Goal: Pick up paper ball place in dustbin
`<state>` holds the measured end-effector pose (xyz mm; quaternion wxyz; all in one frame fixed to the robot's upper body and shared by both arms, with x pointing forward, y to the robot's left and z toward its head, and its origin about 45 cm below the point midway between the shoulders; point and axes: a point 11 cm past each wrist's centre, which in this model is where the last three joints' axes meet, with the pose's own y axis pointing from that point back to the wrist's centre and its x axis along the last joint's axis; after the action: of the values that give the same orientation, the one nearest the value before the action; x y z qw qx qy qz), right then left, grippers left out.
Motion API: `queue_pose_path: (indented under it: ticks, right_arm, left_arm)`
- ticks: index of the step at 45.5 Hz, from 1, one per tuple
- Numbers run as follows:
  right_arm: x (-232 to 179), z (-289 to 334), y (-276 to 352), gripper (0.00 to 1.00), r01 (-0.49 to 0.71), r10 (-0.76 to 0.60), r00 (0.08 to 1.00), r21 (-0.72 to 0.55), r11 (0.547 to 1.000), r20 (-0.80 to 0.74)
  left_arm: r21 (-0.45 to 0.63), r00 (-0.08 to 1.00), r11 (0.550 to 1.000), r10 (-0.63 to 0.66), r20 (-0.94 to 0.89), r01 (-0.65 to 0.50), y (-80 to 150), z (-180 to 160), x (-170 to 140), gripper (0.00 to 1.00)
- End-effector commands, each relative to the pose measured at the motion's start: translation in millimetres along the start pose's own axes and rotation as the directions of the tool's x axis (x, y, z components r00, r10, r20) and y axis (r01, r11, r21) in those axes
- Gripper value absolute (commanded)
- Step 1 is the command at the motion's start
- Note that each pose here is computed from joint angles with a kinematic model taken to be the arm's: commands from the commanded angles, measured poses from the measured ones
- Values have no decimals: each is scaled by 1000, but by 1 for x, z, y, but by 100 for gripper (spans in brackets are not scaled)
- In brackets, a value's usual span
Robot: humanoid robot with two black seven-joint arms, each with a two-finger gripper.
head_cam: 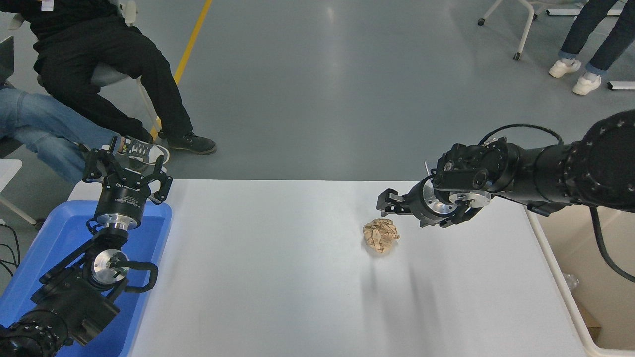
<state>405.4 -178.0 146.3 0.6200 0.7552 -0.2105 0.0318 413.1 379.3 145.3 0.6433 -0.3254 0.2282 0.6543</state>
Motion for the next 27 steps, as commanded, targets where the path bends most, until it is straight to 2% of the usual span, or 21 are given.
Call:
queue_pose_path:
  ticks: [1, 15, 27]
  right_arm:
    - [-4, 1, -26, 90, -39, 35, 995, 40, 998, 97]
    - [1, 38, -47, 90, -129, 131, 979, -23, 991, 156]
    - [-7, 42, -52, 88, -122, 124, 979, -25, 992, 163]
  left_arm:
    - [-1, 1000, 1000, 0, 1, 0, 0, 0, 0, 99]
    - [0, 1000, 1000, 0, -1, 0, 0, 0, 0, 99]
    - [0, 1000, 1000, 0, -1, 0, 0, 0, 0, 99]
